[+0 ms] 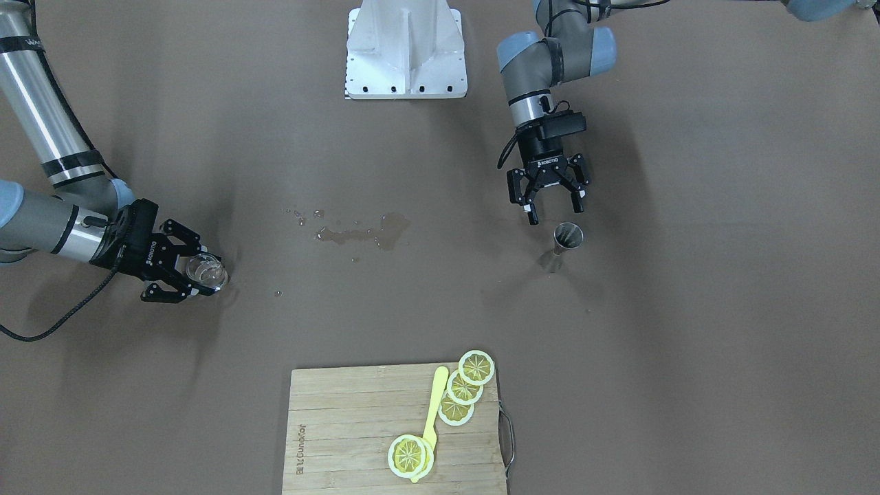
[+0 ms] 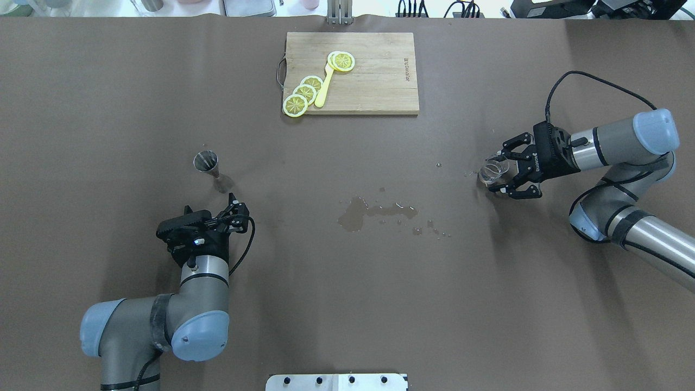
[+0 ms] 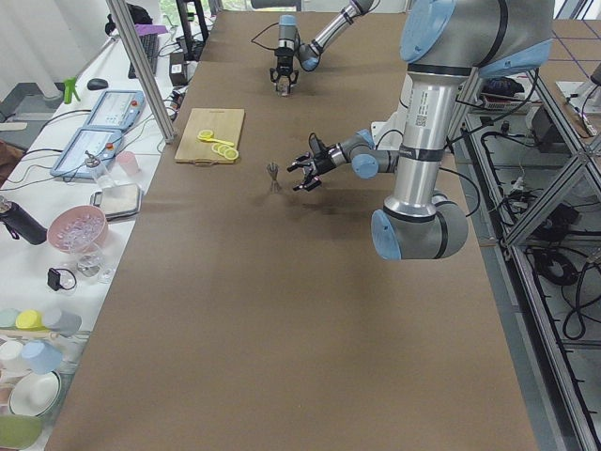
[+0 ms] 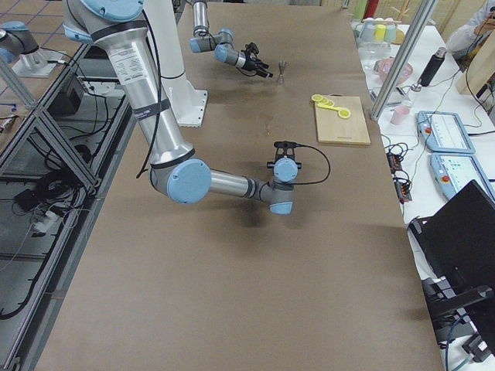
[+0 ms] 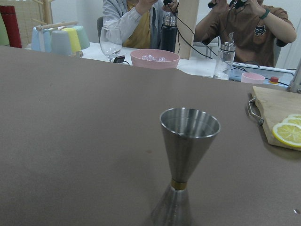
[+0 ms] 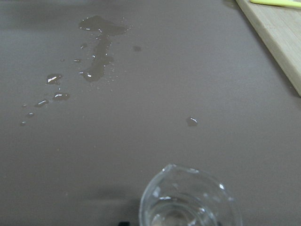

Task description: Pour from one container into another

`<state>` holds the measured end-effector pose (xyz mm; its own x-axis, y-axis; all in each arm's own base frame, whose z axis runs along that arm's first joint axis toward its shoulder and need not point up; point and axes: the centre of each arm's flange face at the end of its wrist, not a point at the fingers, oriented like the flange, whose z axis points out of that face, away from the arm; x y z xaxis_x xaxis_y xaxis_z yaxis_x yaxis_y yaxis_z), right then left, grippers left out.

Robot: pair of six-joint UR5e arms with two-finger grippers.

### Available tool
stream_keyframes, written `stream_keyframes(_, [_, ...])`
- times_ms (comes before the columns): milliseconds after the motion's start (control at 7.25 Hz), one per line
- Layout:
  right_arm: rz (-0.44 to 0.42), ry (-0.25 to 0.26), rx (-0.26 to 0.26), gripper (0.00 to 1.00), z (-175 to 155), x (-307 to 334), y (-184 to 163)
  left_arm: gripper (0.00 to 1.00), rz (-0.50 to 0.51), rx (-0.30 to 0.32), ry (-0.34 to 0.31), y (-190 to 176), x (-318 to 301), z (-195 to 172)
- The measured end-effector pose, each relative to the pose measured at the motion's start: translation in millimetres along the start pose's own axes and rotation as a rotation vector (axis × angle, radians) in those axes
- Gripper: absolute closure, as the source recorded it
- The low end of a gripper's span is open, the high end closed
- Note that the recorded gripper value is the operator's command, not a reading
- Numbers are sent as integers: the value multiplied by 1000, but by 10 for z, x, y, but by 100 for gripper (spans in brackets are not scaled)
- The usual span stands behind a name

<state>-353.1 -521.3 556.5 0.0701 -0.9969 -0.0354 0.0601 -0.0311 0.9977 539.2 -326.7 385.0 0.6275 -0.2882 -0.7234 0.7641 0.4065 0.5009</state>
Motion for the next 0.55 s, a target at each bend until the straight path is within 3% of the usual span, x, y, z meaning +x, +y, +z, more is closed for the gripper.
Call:
stream_keyframes(276, [-1,1,2,58,-5,3,-10,2,4,10,-10,20,47,90])
stream_keyframes(551, [-2,3,4,59,-12,9,-28,3,-6,18,-14,24,225,158])
